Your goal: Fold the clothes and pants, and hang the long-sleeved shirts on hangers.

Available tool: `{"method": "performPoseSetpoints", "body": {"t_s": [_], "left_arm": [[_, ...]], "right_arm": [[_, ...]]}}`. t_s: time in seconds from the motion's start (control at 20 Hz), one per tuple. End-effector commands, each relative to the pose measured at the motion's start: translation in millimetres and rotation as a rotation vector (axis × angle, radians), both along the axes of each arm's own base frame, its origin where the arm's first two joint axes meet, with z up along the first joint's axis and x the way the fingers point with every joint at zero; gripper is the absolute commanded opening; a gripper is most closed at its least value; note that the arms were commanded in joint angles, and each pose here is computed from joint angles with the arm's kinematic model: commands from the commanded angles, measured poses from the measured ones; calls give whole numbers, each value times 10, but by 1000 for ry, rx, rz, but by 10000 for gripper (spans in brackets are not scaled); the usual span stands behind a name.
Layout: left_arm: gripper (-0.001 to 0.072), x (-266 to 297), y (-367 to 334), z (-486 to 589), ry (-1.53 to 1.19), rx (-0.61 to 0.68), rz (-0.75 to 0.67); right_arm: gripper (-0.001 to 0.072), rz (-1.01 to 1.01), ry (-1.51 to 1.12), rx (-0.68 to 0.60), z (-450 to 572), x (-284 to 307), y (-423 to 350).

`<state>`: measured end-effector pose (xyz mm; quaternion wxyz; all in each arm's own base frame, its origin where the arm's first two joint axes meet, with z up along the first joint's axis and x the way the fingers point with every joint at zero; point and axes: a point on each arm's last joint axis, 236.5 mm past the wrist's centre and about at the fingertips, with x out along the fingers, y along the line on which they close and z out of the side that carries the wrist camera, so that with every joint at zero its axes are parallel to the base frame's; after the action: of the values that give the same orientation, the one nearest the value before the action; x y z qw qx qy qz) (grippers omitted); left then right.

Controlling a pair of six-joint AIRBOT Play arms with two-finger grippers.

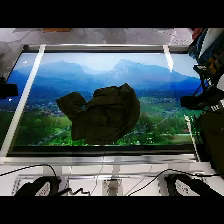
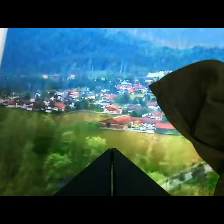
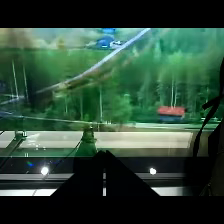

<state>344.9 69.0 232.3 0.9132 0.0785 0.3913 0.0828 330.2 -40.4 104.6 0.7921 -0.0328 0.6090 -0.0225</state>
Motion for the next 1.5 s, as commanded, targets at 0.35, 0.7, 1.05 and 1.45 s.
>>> {"method": "performPoseSetpoints", "body": {"t_s": [0.35, 0.7, 1.05, 1.45], "left_arm": [[14, -1, 0, 7, -2, 0, 0], [15, -1, 0, 7, -2, 0, 0], [15, -1, 0, 8, -2, 1, 0], [14, -41, -7, -30, 26, 13, -18]], "right_arm": [[34, 1, -1, 0, 5, 1, 5], [35, 1, -1, 1, 5, 1, 6], [35, 108, -54, 273, 49, 111, 697], [35, 915, 201, 583, -585, -1179, 2729]]}}
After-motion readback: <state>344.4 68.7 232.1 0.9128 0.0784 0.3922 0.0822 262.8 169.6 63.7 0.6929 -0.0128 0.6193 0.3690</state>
